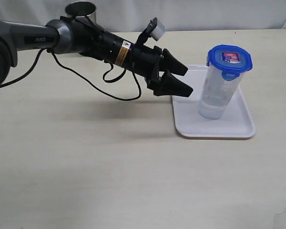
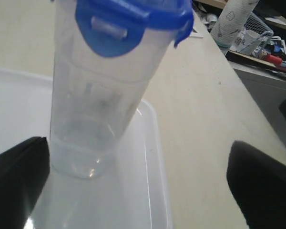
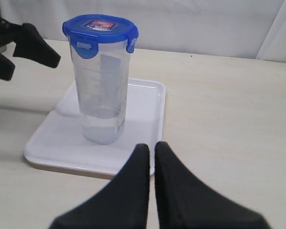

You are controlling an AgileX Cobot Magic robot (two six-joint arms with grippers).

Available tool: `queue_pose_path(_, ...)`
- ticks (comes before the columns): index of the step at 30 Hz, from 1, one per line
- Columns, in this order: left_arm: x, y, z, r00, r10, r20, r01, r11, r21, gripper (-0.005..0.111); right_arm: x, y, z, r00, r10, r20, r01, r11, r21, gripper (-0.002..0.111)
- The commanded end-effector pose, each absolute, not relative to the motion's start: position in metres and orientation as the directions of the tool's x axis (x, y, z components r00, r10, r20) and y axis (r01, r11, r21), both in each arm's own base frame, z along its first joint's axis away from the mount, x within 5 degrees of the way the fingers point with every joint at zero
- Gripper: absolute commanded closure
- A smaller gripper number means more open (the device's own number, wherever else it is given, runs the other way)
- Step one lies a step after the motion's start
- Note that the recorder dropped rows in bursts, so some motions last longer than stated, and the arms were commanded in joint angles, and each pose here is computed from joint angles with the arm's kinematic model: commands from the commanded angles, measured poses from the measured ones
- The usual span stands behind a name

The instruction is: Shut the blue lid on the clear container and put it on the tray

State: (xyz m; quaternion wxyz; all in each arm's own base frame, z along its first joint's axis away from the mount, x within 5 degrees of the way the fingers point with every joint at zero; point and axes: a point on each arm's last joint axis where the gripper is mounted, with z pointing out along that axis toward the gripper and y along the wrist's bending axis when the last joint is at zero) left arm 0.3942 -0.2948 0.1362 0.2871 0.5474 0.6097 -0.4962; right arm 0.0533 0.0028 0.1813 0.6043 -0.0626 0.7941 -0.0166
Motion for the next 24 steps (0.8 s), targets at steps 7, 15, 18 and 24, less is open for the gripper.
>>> queue_pose_path(7,0.396,-0.276,0.199,-0.2,0.321,-0.926,0.965,-0.098,-0.242,0.014,0.053,0.003,0.182,-0.248,-0.119,-0.961,-0.076,0.992,-0.103,0.104)
queue_pose_path(15,0.402,-0.243,0.249,-0.168,0.273,-0.947,0.983,-0.027,-0.182,0.014,0.053,0.003,0.182,-0.248,-0.119,-0.961,-0.076,0.992,-0.103,0.104)
queue_pose_path(18,0.402,-0.229,0.265,-0.172,0.259,-0.95,0.984,0.006,-0.176,0.014,0.053,0.003,0.182,-0.248,-0.119,-0.961,-0.076,0.992,-0.103,0.104)
queue_pose_path(24,0.398,-0.189,0.297,-0.178,0.23,-0.957,0.983,0.093,-0.16,0.014,0.053,0.003,0.182,-0.248,-0.119,-0.961,-0.076,0.992,-0.103,0.104)
